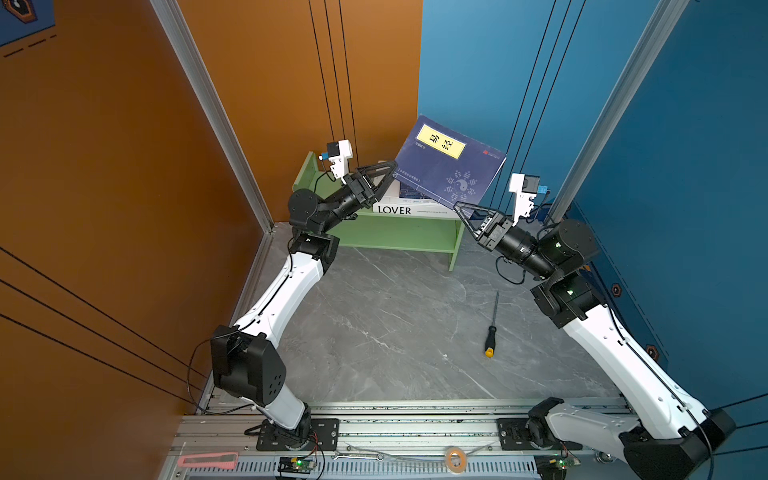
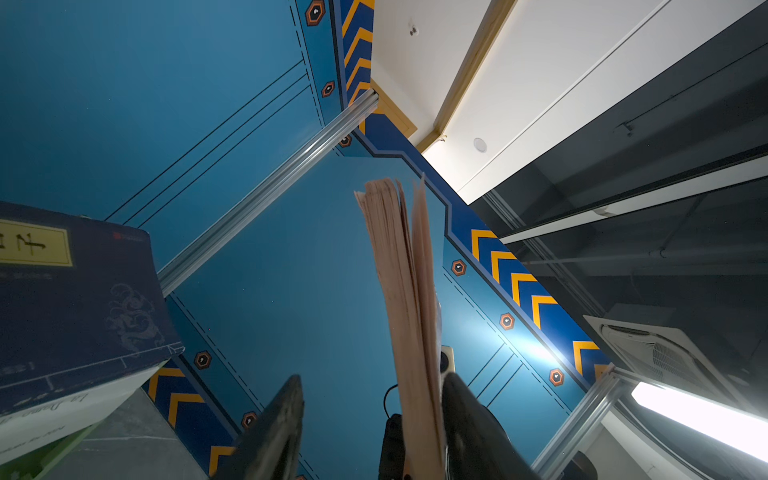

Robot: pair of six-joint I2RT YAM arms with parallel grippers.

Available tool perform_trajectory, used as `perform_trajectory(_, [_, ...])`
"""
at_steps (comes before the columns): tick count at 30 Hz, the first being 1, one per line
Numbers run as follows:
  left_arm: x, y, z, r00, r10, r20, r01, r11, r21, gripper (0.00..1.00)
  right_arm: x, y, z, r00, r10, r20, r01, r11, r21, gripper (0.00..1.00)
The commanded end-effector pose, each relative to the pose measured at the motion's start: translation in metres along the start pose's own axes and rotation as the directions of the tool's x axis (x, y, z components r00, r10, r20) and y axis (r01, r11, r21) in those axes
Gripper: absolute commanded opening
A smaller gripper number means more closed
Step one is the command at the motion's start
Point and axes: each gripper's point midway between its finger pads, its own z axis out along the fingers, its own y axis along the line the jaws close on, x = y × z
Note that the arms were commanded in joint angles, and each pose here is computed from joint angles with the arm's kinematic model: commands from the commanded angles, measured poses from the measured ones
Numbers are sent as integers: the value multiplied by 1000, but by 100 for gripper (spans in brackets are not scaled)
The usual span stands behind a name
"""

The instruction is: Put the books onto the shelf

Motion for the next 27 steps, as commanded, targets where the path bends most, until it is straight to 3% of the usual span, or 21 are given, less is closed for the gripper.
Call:
perform_trajectory(1, [9, -35, 2, 997, 55, -57, -50, 995, 82, 51, -5, -2, -2, 999, -41, 19, 41, 999, 12, 7])
perform_trajectory(16, [16, -34, 8, 995, 40, -90, -34, 997, 69, 37, -15, -5, 5, 1000, -7, 21, 7, 1000, 5, 7])
perform_trajectory(24, [17, -27, 10, 992, 104, -72, -106, 994, -28, 11, -24, -12, 8, 999, 8, 41, -10, 999, 37, 9])
perform_trajectory(27, [17, -27, 16, 990, 130, -62, -133, 990, -47, 5, -34, -25, 5, 996, 20, 85, -27, 995, 92, 20])
